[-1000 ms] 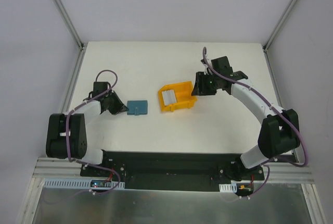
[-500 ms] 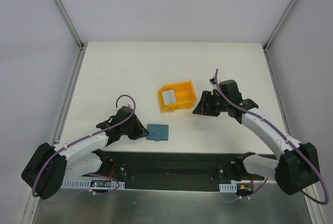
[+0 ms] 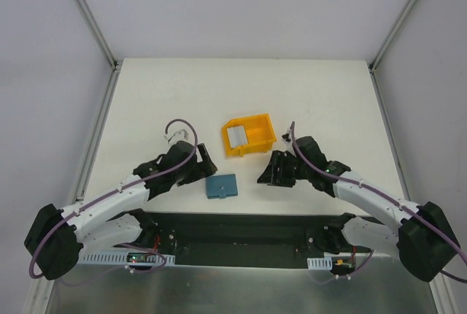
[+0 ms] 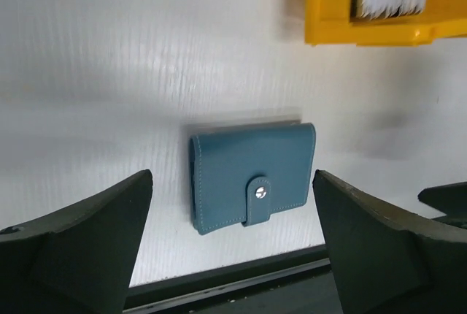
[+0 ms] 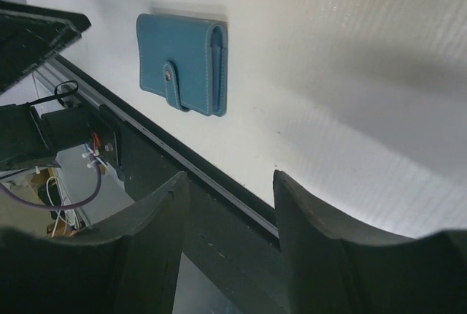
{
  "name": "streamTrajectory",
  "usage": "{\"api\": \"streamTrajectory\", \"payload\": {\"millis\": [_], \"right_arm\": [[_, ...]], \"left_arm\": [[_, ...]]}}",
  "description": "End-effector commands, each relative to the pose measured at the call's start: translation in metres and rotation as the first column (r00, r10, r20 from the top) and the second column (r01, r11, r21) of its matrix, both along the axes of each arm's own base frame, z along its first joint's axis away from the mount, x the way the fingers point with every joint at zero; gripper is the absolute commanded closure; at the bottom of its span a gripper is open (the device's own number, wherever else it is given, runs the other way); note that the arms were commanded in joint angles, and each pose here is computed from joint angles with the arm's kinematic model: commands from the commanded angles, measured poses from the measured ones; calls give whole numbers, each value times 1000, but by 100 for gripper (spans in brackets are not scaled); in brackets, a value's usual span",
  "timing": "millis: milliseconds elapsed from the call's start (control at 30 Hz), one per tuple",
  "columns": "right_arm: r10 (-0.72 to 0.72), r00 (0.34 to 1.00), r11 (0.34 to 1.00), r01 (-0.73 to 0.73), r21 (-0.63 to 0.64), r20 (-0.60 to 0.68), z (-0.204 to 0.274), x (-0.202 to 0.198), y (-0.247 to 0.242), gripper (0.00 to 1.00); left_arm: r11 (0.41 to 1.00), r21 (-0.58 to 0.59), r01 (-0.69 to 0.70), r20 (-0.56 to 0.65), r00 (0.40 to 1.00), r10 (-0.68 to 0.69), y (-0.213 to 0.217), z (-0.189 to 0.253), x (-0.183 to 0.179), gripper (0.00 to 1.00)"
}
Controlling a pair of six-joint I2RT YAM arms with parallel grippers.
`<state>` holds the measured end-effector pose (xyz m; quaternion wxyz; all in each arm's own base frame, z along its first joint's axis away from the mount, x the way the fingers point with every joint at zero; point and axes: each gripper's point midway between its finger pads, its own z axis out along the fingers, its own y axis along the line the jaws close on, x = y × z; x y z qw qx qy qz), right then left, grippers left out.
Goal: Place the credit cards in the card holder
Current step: Open the card holder at the center of the board.
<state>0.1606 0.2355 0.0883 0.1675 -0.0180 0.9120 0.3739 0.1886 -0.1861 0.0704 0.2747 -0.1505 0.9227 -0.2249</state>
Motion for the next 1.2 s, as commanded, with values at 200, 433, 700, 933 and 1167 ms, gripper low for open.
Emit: {"api": "streamTrajectory", "payload": {"millis": [200, 433, 700, 933, 1167], "right_arm": [[-14, 1000, 995, 16, 99, -22, -2, -10, 52, 50], [5, 998, 994, 2, 110, -66, -17, -20, 74, 51], [-18, 990, 992, 35, 123, -140, -34, -25, 94, 54], [-56, 982, 995, 68, 66, -179, -52, -25, 90, 54], [-74, 983, 997, 77, 7, -169, -66, -17, 81, 54]], "left_arm": [[949, 48, 311, 63, 948, -313, -2, 5, 34, 11], [873, -123, 471, 37, 882, -471, -28, -11, 14, 14], [821, -219, 527, 25, 844, -535, -44, -24, 4, 18], [809, -258, 529, 17, 839, -543, -44, -24, -7, 26], [784, -317, 534, 6, 827, -562, -44, -26, -25, 42]]}}
